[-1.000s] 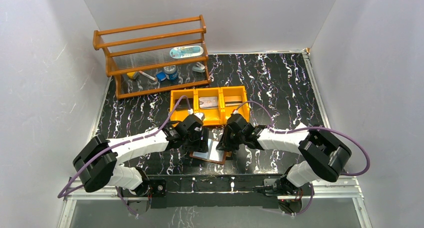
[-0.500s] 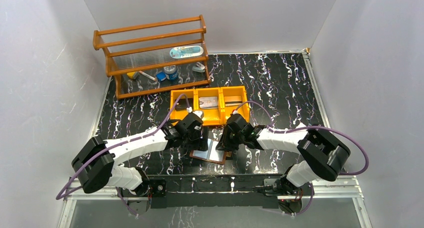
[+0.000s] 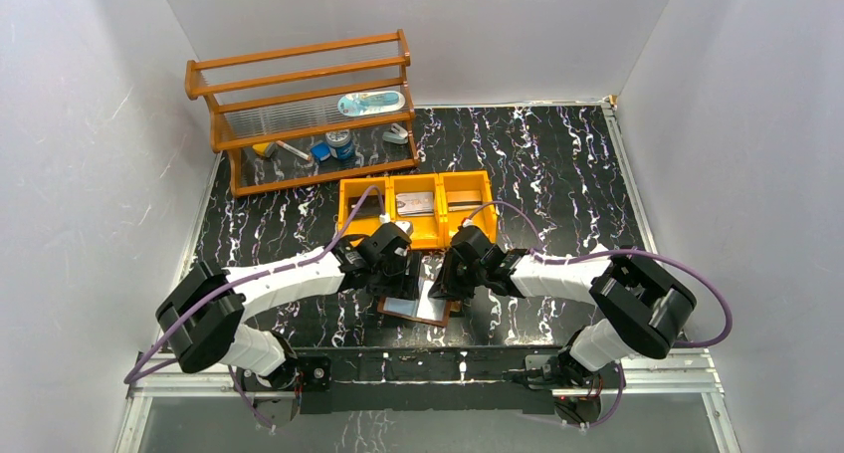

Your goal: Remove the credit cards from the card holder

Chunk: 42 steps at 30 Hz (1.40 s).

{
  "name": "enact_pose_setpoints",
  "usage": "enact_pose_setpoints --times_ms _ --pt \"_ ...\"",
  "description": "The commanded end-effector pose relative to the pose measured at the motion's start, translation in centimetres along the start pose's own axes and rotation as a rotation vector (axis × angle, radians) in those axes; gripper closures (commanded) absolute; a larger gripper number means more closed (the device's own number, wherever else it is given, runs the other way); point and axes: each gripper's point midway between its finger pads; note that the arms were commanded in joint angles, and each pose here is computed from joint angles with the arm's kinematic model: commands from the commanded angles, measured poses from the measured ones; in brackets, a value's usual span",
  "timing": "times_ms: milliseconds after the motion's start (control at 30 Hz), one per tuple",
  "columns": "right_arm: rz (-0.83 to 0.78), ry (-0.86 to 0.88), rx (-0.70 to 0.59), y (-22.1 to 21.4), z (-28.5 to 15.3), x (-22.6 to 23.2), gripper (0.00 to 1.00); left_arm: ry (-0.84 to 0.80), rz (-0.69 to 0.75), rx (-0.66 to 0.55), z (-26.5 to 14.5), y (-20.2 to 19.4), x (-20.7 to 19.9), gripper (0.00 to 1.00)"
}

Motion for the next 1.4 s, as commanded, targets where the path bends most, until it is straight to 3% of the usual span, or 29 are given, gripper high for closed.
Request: enact_pose_setpoints --times_ms 0,967,1133,1367 --pt "0.01 -0.007 0.002 -0.2 0.2 -0.6 0.74 0.052 0.0 0.012 0.3 -0.6 1.1 0.37" --pt "0.016 -0.001 0.013 -0.4 0.6 -0.5 0.74 0.146 0.024 0.038 0.9 -0.6 2.4 0.37" --pt "0.016 0.0 0.013 -0.3 0.7 -0.5 0.74 0.068 0.03 0.072 1.0 -1.1 1.0 0.41" --pt "0.017 -0.003 0.021 -0.5 0.9 -0.7 0.74 -0.16 0.009 0.138 1.5 -2.3 -3.0 0.42"
Point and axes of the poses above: each gripper's point midway between its finger pads, its own z axis out along the fingers, its own x axis along the line the jaws close on, y = z × x, and after that the axes turned 8 degrees about -z, right-handed
